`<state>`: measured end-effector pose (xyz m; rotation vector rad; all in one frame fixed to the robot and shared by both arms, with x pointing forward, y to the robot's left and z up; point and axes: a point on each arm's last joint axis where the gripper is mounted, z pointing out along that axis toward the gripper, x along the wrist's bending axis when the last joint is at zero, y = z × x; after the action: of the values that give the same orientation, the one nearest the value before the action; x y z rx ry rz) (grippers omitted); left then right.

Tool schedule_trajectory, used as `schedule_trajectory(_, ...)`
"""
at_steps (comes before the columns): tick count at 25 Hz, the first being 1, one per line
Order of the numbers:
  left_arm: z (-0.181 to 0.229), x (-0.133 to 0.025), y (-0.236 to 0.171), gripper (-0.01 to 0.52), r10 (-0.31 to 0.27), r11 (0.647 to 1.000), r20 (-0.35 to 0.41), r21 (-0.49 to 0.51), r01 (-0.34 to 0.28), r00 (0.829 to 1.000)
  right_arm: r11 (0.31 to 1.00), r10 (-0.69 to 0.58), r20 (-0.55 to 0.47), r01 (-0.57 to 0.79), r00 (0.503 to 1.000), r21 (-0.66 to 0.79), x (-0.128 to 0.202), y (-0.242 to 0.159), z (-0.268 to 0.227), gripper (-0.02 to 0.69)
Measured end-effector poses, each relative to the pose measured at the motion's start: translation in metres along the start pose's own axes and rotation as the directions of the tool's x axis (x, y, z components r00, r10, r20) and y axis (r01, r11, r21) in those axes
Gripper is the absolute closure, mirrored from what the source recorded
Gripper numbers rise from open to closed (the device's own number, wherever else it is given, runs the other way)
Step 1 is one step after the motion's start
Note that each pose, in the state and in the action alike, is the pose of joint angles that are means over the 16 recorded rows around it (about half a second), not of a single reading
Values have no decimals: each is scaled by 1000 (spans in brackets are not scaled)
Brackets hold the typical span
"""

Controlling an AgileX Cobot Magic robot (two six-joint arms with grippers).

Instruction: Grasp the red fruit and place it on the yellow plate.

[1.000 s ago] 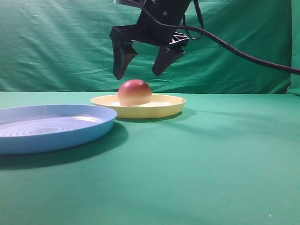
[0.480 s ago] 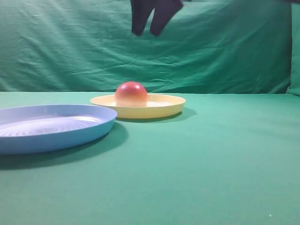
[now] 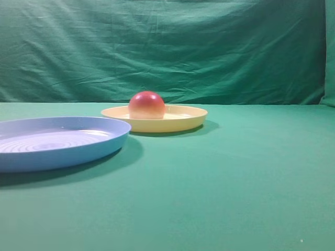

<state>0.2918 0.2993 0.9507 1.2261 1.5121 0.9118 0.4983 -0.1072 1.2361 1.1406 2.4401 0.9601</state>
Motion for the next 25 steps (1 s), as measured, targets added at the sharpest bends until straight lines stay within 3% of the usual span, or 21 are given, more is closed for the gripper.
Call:
schedule_trajectory(6, 0, 0, 0, 357, 0, 1000, 0, 0, 0, 1000, 997, -12, 15, 13, 1000, -73, 6, -40, -53, 665)
schedule_trajectory(12, 0, 0, 0, 357, 0, 1000, 0, 0, 0, 1000, 988, -6, 46, 13, 999, -154, 10, -108, -89, 665)
schedule_trajectory(25, 0, 0, 0, 357, 0, 1000, 0, 0, 0, 1000, 956, 44, 83, -18, 996, -292, 13, -242, -93, 665)
